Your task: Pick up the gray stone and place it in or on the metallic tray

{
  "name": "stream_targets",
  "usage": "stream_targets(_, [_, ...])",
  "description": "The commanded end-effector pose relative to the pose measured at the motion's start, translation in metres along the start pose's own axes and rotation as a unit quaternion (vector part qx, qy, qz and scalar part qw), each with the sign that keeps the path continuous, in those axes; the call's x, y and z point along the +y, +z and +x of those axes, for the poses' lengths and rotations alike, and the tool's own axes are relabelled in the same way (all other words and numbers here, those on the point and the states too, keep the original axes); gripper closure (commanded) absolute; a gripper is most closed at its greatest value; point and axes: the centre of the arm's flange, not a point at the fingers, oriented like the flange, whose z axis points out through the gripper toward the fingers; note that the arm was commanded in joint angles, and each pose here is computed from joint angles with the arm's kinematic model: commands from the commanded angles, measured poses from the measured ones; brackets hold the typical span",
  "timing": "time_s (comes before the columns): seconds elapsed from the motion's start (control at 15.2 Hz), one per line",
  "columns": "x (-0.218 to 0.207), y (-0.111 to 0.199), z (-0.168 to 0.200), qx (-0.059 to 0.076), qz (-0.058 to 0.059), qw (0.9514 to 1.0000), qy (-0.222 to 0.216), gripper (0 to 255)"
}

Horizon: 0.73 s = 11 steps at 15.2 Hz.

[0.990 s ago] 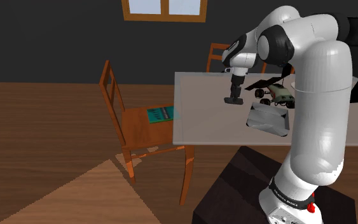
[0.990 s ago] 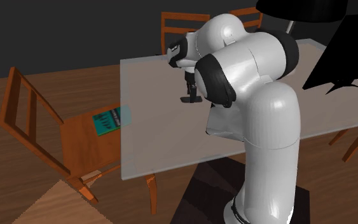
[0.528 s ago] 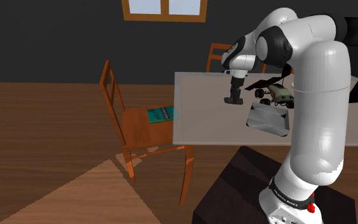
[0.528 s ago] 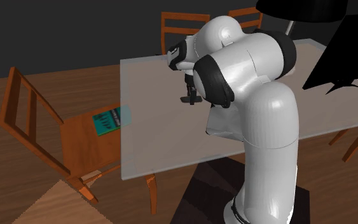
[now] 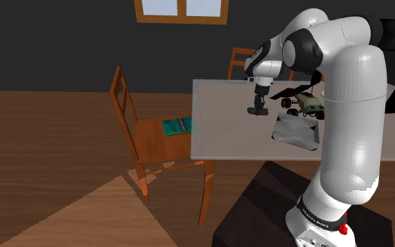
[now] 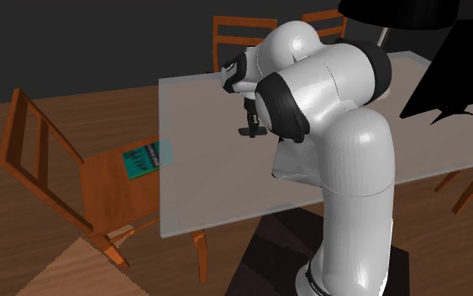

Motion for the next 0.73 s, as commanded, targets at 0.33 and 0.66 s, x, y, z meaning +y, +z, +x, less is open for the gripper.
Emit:
stream_targets(0.33, [-0.002,-0.01,0.0,0.0,0.0,1.0,0.0,255])
stream_targets(0.66, [-0.005,-0.036,0.001,0.0,0.0,1.0,0.0,255])
